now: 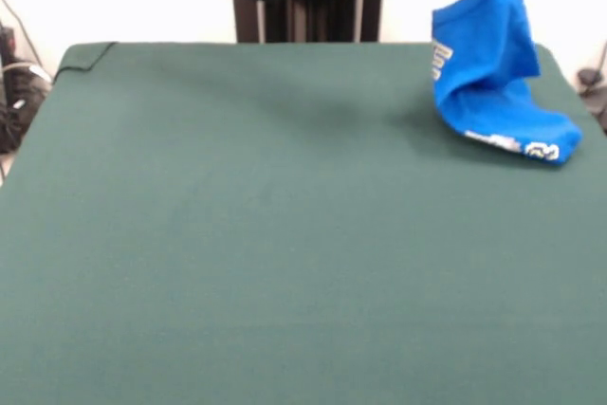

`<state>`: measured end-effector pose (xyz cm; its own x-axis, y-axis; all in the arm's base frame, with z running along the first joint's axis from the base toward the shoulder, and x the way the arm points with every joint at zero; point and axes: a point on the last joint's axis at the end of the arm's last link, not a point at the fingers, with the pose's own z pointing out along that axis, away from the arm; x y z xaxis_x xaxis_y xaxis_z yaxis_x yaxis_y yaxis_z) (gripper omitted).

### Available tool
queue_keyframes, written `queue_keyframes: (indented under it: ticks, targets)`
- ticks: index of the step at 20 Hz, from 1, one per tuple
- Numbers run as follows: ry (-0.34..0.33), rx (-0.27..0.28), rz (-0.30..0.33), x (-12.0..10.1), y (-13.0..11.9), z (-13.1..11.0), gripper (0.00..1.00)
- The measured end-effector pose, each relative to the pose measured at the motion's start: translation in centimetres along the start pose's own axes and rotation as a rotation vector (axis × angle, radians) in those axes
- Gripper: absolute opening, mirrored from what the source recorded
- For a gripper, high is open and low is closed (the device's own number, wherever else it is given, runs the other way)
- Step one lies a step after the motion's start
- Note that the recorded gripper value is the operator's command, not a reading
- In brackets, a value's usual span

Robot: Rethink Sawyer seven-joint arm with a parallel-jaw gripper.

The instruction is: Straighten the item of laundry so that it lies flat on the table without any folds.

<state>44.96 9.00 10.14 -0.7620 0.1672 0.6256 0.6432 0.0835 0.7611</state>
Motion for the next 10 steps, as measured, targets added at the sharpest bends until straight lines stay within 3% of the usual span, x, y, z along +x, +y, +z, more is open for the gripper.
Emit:
queue_keyframes:
  ticks: [10]
  targets:
    - [-0.069,0.097,-0.013,-5.9,-3.5,-1.6,0.0]
